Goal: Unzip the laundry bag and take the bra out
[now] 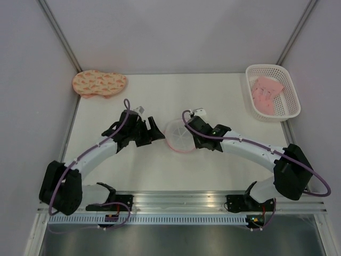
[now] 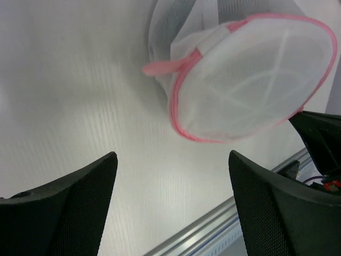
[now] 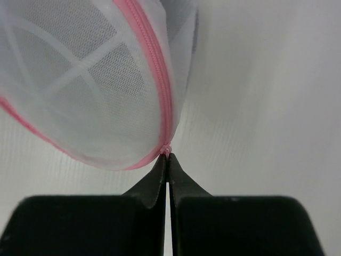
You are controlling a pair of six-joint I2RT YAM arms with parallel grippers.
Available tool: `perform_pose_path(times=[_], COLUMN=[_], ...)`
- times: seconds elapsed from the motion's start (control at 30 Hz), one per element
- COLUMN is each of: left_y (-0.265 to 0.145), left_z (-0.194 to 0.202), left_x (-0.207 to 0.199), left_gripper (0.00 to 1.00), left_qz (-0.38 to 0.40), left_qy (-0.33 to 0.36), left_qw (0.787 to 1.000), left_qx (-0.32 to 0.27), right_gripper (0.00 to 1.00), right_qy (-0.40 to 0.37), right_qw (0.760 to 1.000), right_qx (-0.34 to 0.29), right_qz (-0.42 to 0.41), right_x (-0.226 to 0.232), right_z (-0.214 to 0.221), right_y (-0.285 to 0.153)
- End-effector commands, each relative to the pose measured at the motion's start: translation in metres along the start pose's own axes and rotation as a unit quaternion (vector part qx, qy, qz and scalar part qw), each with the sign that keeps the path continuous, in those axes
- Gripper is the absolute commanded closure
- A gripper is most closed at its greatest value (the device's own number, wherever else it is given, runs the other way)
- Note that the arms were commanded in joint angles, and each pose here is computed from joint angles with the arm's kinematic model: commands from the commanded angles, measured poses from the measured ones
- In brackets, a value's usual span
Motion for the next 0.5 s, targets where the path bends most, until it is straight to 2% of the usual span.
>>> perform_pose_path(times=[0.0,0.07,0.1,0.17,0.2,0.33,0.47], left_y=[-0.03,-0.047,-0.048,-0.058,-0.058,-0.061,-0.051], left_z=[0.019,0.029,0.042,0.051,0.06,0.075,0.083], left_x=[0.013,0.005,0.01,0.002,0.005,-0.002,0.005], left_gripper=[0.11,0.11,0.1,0.1,0.1,0.09,0.09], left_qz=[-0.018,0.02,0.022,0.055,0.058,0.084,0.078], left_qy=[-0.087,-0.096,-0.115,-0.124,-0.141,-0.158,-0.189], left_qw=[0.995,0.993,0.992,0.989,0.987,0.983,0.979], left_qx=[-0.05,-0.063,-0.053,-0.052,-0.041,-0.026,-0.022], right_gripper=[1.0,0.99,1.0,1.0,0.99,0.99,0.99], right_qy=[-0.021,-0.033,-0.045,-0.048,-0.047,-0.015,-0.006], right_qw=[0.996,0.982,0.958,0.93,0.907,0.879,0.879], right_qx=[0.014,0.022,0.053,0.058,0.065,0.062,0.055], right_qz=[-0.088,-0.184,-0.277,-0.359,-0.413,-0.473,-0.473], right_x=[0.024,0.054,0.076,0.101,0.117,0.139,0.144], right_z=[0.005,0.008,0.017,0.016,0.016,0.011,0.011], right_y=[-0.013,-0.023,-0.035,-0.048,-0.062,-0.075,-0.073])
Point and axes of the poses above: each gripper's point midway between its finger pads, its own y axis out along the fingers, its own x axis along the line the jaws close on, z = x × y, the point moved 4 cm from there along -y, back along the fingers, and after that the axes turned 1 degree about -y, right-handed, at the moved point
